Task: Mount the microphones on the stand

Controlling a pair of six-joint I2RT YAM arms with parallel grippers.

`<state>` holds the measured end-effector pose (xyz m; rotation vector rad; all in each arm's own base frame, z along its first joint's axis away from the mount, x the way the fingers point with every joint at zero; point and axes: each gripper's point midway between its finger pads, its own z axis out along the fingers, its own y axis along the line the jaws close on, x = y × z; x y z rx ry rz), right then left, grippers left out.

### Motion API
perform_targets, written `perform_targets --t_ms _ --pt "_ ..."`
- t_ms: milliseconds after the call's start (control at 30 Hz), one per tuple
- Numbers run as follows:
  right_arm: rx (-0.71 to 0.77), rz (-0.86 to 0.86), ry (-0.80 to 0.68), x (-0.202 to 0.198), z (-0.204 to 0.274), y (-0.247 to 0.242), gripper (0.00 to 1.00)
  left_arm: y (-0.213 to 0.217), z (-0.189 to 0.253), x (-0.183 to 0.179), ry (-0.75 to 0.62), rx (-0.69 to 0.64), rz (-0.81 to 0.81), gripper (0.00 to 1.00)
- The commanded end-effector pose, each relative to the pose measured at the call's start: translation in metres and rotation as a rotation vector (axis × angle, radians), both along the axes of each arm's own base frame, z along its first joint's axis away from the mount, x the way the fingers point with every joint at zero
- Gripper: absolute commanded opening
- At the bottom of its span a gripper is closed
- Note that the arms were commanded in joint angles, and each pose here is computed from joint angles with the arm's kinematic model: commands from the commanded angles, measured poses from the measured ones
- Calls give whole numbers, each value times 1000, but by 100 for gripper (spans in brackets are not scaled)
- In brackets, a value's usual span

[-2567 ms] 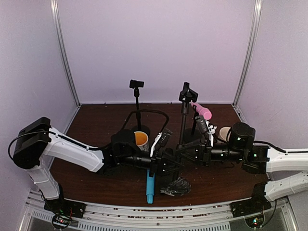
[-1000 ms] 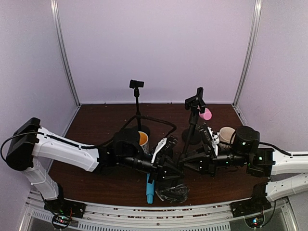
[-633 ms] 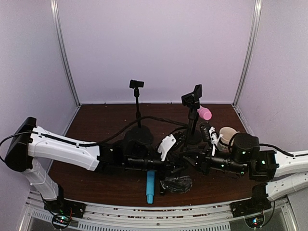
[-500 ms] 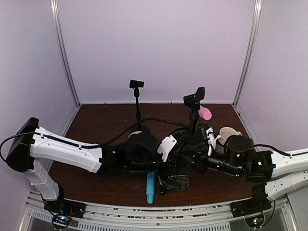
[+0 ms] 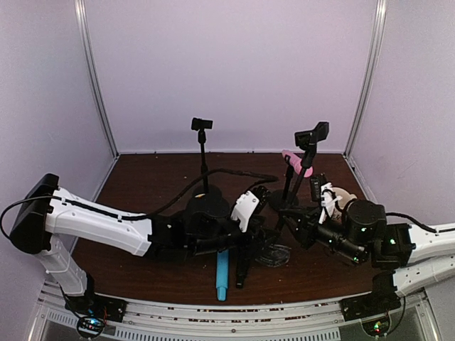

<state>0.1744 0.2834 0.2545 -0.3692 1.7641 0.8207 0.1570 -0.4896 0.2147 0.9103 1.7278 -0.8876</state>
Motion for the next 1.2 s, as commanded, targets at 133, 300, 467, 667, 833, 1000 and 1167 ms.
perform_targets --t_ms 133,300,467,667,833,1000,1167 --pt "-6 -233 -164 22 2 -55 0 25 3 8 -32 -23 47 70" --pt "13 -285 -201 26 -11 -66 0 53 -8 11 -11 8 115 69" --pt "-42 -298 -245 30 -26 -59 0 68 -11 14 -6 63 156 69" --pt "-120 -289 -276 37 -40 -38 0 81 -15 18 12 113 209 68" --pt "-143 -301 -273 42 -55 -30 0 90 -21 21 38 139 248 68" --pt "-114 -290 -259 42 -72 -24 0 96 -24 22 56 156 275 68" --pt "-122 -286 -228 44 -87 -17 1 101 -22 22 60 161 282 69"
